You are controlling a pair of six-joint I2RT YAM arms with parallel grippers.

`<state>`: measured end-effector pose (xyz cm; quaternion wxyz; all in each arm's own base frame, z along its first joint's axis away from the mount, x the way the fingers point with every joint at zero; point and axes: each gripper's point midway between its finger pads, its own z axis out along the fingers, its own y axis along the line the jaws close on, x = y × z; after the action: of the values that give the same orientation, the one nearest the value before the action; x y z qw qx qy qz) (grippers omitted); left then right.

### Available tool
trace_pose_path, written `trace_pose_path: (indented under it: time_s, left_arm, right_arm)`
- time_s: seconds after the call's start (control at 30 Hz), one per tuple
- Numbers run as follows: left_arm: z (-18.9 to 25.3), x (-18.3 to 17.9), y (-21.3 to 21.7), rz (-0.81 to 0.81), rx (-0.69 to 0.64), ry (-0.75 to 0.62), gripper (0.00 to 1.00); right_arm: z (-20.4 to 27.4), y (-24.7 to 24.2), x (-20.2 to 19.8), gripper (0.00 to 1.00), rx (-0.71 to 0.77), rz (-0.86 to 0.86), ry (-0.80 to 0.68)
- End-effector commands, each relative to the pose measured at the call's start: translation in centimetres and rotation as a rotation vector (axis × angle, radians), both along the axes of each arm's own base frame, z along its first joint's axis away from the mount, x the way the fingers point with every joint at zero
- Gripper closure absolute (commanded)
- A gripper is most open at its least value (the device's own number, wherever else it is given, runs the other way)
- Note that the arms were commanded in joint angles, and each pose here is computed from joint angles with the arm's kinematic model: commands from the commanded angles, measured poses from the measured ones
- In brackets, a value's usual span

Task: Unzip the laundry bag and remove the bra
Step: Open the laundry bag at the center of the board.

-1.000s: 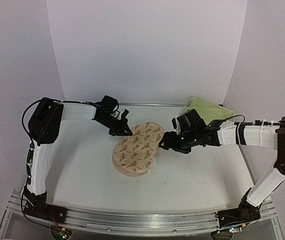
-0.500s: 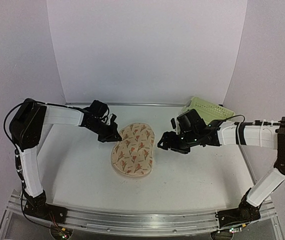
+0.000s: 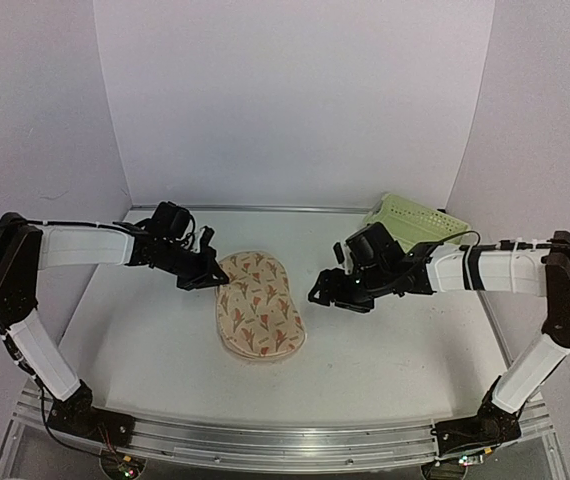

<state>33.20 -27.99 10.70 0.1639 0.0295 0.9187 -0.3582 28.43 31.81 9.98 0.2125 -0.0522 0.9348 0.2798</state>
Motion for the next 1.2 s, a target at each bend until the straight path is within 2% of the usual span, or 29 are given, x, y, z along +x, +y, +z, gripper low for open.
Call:
trace_pose_path:
  time_s: [0.0, 0.13, 0.4, 0.73, 1.17]
  left_arm:
    - [4.8, 0.3, -0.8, -0.019, -0.095, -0.097, 1.0]
    - [7.8, 0.6, -1.7, -0.05, -0.137, -0.153, 0.96]
    - [10.8, 1.1, -6.1, -0.135, -0.179, -0.189, 0.95]
    - [11.6, 2.4, -12.9, -0.203, -0.213, -0.168, 0.94]
    - [8.6, 1.9, -20.7, -0.276, -0.237, -0.077, 0.95]
  right_arm:
    - [3.0, 1.8, 1.2, 0.27, 0.073, 0.016, -0.07]
    - [3.4, 1.6, 1.3, 0.27, 0.072, 0.009, -0.08]
    - [4.6, 0.5, 0.9, 0.26, 0.07, -0.01, -0.104]
    - [7.3, -3.4, 0.0, 0.25, 0.025, -0.088, -0.191]
    - [11.3, -8.7, -1.5, 0.22, 0.02, -0.201, -0.344]
